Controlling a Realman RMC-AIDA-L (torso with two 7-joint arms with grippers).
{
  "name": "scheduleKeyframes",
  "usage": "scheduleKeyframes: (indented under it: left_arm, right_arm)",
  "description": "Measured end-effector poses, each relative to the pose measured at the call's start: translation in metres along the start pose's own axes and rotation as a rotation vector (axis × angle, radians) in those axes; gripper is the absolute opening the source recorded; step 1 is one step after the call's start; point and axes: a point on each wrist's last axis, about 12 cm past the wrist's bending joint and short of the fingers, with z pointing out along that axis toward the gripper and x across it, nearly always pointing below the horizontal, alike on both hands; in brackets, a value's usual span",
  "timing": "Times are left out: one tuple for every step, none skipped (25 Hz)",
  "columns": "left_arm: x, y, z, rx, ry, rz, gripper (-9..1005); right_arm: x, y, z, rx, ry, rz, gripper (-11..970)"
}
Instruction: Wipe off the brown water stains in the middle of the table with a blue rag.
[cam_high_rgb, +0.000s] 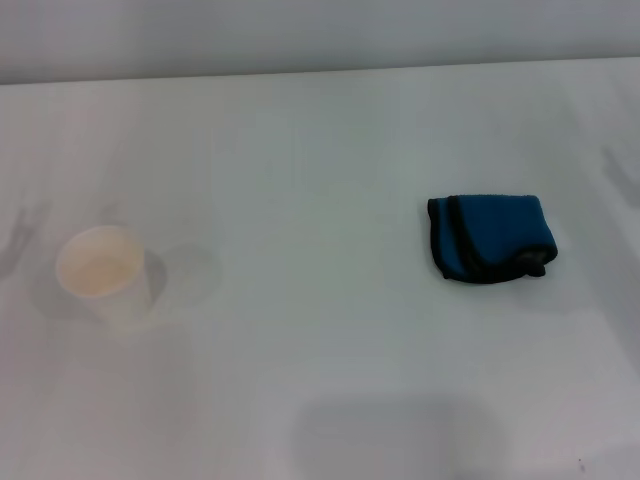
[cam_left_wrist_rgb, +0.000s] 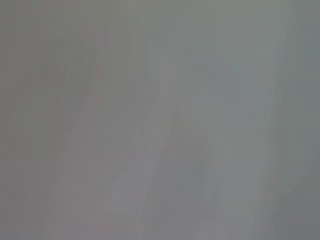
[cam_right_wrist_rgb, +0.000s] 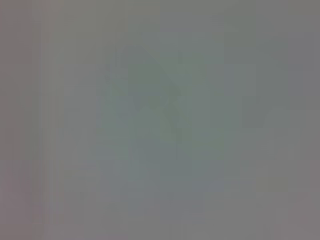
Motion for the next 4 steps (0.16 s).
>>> scheduleKeyframes:
  left_arm:
    - [0.0000, 0.0000, 0.0000, 0.000, 0.000, 0.000, 883]
    - [0.0000, 0.0011, -0.0008, -0.008, -0.002, -0.002, 883]
    - [-0.0001, 0.0023, -0.0019, -0.018, -0.006, -0.005, 883]
    - [-0.0003, 0.0030, -0.0025, -0.023, -0.009, -0.008, 883]
  right_arm:
    - [0.0004, -0.0002, -0.0006, 0.006, -0.002, 0.005, 885]
    - [0.0009, -0.0007, -0.0014, 0.015, -0.003, 0.010, 885]
    - [0.0015, -0.0007, -0.0021, 0.021, -0.005, 0.016, 885]
    - [0.0019, -0.0008, -0.0026, 0.025, -0.005, 0.020, 885]
